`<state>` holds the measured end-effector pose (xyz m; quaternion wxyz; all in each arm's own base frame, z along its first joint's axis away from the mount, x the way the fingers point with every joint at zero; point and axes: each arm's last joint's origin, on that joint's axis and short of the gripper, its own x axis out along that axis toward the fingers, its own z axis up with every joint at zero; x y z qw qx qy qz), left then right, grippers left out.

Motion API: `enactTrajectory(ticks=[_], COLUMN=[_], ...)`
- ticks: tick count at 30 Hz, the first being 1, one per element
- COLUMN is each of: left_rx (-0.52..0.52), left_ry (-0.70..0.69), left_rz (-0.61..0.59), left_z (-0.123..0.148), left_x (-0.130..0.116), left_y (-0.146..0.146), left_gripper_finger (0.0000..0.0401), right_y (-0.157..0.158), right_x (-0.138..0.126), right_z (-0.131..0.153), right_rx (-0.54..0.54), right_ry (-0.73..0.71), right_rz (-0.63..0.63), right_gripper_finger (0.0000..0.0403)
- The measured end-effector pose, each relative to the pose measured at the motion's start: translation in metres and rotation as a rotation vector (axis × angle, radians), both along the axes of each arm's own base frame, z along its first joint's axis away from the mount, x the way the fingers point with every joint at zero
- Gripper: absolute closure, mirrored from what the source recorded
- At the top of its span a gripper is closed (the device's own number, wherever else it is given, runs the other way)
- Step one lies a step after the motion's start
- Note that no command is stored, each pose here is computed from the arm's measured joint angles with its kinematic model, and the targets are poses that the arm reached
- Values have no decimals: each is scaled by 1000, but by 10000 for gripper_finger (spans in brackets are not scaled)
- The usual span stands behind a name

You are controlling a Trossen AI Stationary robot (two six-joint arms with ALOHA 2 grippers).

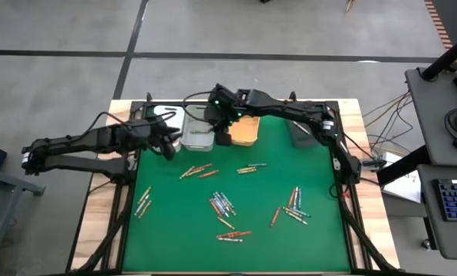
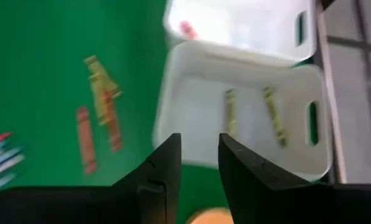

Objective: Sort crayons
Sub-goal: Put the green crayon into the gray bin

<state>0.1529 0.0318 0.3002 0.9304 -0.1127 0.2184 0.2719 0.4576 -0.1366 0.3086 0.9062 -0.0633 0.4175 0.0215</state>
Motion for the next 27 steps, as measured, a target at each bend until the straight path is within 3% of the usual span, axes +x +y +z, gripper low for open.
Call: enactTrajectory(ticks=[11, 18, 27], left_rx=[-291, -468, -570], left_ry=[95, 257, 475], left_rz=[-63, -21, 29], left_z=[-25, -49, -80], left_x=[22, 30, 41], left_y=[-26, -49, -74], left_gripper_finger=[324, 324, 324], right_y=[73, 107, 123], right_x=[-39, -59, -87], right_z=[30, 23, 2], right_rx=[74, 100, 127], right_ry=[230, 334, 364], right_rz=[121, 167, 144], right_gripper_finger=[310, 310, 310])
